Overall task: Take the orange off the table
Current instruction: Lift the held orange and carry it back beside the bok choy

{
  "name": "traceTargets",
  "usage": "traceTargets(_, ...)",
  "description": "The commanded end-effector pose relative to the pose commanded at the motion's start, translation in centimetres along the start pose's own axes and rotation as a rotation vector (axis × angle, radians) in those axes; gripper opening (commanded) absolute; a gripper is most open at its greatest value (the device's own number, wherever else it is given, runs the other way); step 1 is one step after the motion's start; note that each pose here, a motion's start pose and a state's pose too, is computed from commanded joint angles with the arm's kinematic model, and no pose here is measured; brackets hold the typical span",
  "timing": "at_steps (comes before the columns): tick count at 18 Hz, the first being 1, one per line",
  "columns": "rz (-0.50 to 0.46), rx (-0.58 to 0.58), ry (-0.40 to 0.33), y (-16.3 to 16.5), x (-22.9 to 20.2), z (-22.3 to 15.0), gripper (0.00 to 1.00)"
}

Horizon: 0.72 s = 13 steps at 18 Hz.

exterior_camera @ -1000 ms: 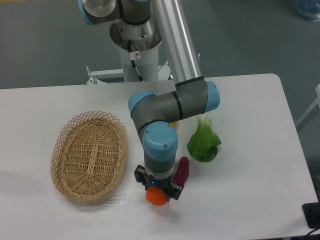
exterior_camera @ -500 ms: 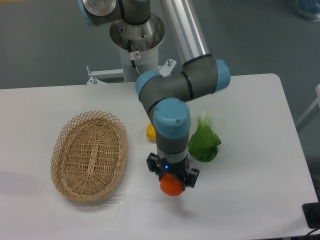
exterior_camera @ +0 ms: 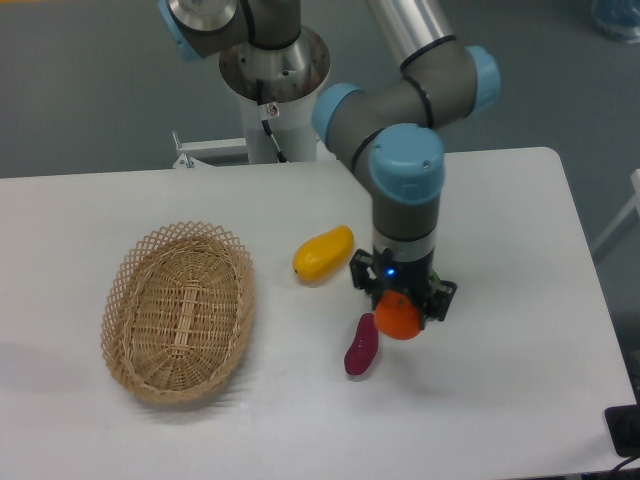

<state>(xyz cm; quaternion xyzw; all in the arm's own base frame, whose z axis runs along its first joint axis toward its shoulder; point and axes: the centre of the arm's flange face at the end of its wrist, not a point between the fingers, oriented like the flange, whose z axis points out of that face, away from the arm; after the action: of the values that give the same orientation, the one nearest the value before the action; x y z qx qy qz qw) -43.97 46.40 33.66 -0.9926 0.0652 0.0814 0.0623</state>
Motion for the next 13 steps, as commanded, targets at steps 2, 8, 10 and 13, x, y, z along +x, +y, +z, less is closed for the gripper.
traceTargets(2, 0.020, -0.004, 0.001, 0.7, -0.4, 0.2, 0.64)
traceTargets(8, 0.031, -0.005, -0.017, 2.6, -2.5, -0.5, 0.64)
traceTargets(10, 0.028, -0.005, -0.019, 2.9, -2.8, -0.6, 0.64)
traceTargets(13, 0.021, -0.007, -0.026, 3.9, -3.6, -0.7, 0.64)
